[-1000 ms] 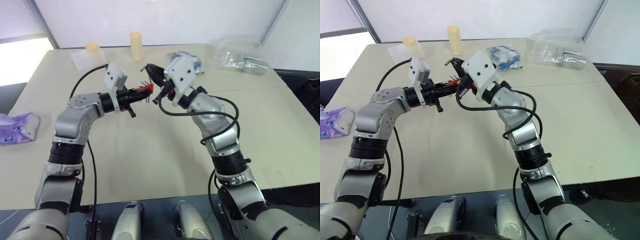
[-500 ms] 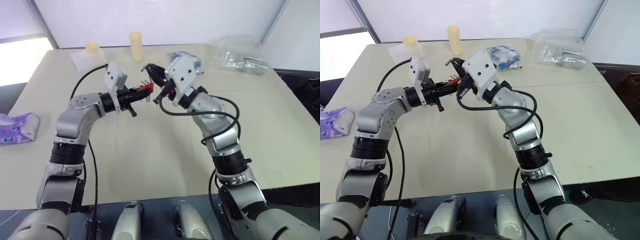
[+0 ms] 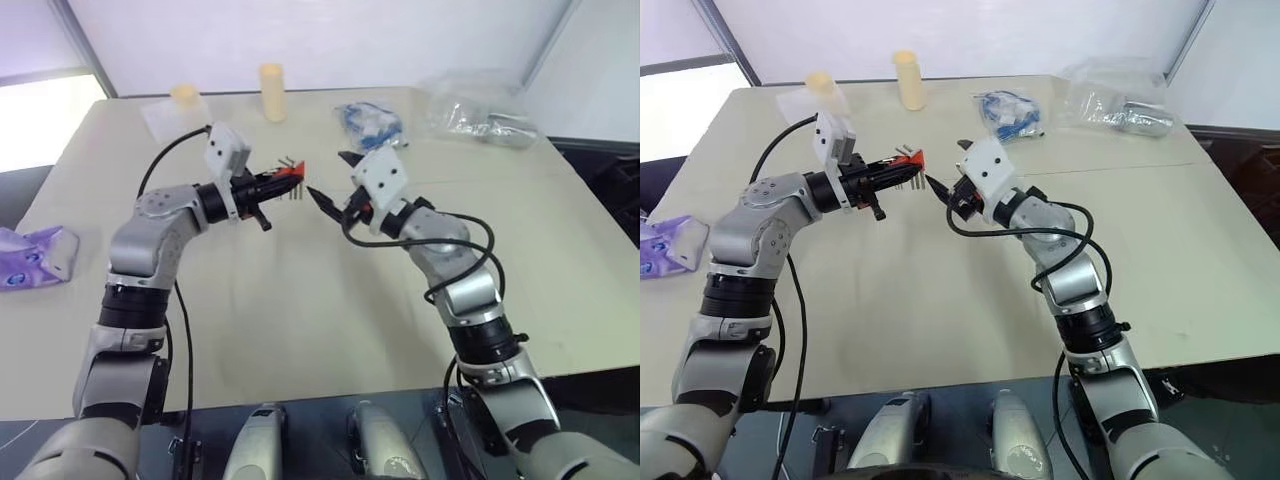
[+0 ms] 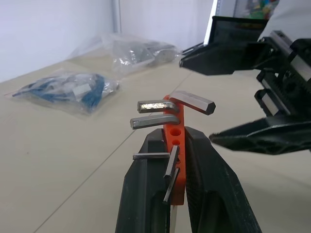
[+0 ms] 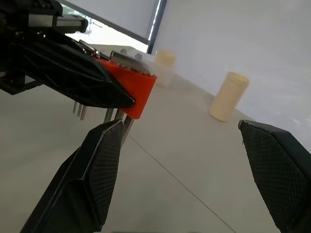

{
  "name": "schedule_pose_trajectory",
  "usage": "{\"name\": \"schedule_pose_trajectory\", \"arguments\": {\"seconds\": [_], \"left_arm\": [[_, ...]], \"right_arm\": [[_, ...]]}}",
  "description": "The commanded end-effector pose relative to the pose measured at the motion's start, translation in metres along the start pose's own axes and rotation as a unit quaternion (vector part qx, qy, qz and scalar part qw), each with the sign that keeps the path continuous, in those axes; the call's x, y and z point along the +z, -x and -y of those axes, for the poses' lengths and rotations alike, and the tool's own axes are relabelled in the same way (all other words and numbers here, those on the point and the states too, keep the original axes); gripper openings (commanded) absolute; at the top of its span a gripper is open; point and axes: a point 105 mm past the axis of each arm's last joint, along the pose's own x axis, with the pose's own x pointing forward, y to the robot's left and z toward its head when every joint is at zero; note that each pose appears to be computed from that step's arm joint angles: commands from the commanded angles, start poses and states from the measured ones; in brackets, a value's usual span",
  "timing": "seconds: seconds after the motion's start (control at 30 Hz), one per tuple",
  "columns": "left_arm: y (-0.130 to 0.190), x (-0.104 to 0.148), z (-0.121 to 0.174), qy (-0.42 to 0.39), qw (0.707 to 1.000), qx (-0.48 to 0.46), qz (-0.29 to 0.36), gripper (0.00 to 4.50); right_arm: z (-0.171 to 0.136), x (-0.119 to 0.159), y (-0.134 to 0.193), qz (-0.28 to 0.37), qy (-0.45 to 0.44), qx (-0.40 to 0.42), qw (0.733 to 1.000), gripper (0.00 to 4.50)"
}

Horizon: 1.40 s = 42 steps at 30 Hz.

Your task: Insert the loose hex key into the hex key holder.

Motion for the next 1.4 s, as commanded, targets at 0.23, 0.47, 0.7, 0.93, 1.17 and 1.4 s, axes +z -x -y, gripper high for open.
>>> {"name": "schedule_pose_trajectory", "arguments": {"seconds": [0.23, 0.47, 0.7, 0.93, 1.17, 1.4], "left_arm": [[-0.014, -0.007, 0.023, 0.104, 0.994, -0.035, 0.007, 0.00], [-0.040, -0.039, 0.062, 0.199, 0.976, -0.079, -0.029, 0.00], [-0.066, -0.050, 0.104, 0.293, 0.944, -0.149, -0.031, 0.00], [-0.085, -0.079, 0.109, 0.351, 0.926, -0.117, -0.072, 0.00], [-0.091, -0.117, 0.110, 0.343, 0.926, -0.078, -0.139, 0.00], [-0.087, -0.128, 0.097, 0.357, 0.921, -0.045, -0.151, 1.33]], "right_arm": [[0.044, 0.004, 0.045, -0.027, 0.048, -0.049, 0.997, 3.89], [0.082, 0.021, 0.087, -0.065, 0.104, -0.094, 0.988, 3.89], [0.073, 0.021, 0.101, -0.084, 0.107, -0.103, 0.985, 3.89], [0.067, 0.020, 0.106, -0.091, 0.105, -0.119, 0.983, 3.89], [0.063, 0.019, 0.106, -0.093, 0.105, -0.122, 0.983, 3.89], [0.063, 0.018, 0.105, -0.092, 0.106, -0.123, 0.982, 3.93]]}}
